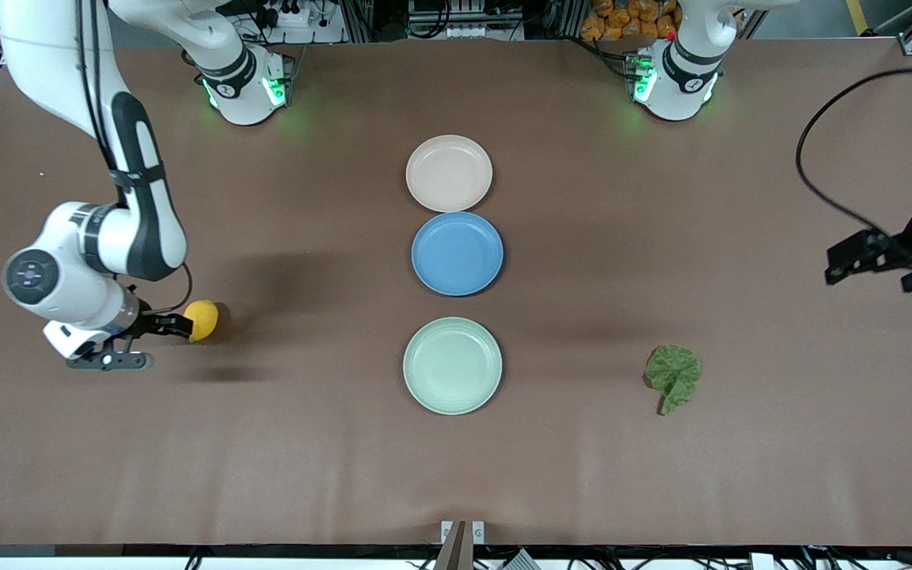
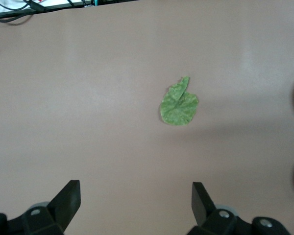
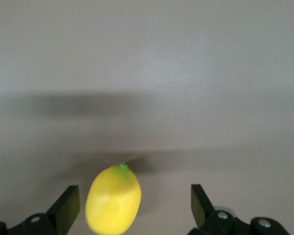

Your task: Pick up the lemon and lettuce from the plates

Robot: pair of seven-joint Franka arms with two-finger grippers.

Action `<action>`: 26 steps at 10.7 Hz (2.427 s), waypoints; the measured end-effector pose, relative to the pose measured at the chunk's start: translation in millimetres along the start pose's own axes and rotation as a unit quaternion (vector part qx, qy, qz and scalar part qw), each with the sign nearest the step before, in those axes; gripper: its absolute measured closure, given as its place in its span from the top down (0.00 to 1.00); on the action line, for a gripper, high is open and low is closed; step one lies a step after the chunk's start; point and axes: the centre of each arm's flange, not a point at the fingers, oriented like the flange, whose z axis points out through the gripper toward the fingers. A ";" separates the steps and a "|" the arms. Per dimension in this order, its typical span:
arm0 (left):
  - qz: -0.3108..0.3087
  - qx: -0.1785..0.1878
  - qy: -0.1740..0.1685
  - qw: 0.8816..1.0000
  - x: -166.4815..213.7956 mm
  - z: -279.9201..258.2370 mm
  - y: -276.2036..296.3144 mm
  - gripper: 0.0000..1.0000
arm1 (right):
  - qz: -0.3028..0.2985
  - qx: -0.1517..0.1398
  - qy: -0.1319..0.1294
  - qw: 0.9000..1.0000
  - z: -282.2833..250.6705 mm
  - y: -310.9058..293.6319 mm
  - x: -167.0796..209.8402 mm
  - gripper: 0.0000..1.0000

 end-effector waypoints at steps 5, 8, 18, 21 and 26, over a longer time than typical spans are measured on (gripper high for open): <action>-0.002 -0.002 0.006 1.000 -13.7 -23.8 -2.5 1.00 | -0.009 0.045 -0.023 0.999 -38.4 -24.4 -9.2 1.00; -0.004 -0.001 0.011 1.000 -17.0 -30.8 -4.5 1.00 | -0.003 0.056 -0.014 0.998 -42.0 -39.5 -39.4 1.00; -0.002 -0.004 -0.004 1.000 -23.9 -33.1 -2.1 1.00 | 0.006 0.058 0.000 0.998 -158.3 -27.5 -67.3 1.00; 0.000 -0.005 -0.004 1.000 -23.7 -32.9 -0.1 1.00 | 0.008 0.059 0.006 0.998 -203.2 -21.1 -57.8 1.00; 0.010 -0.006 -0.005 1.000 -22.7 -31.8 12.0 1.00 | 0.008 0.045 0.020 0.999 -276.5 -7.8 -52.6 1.00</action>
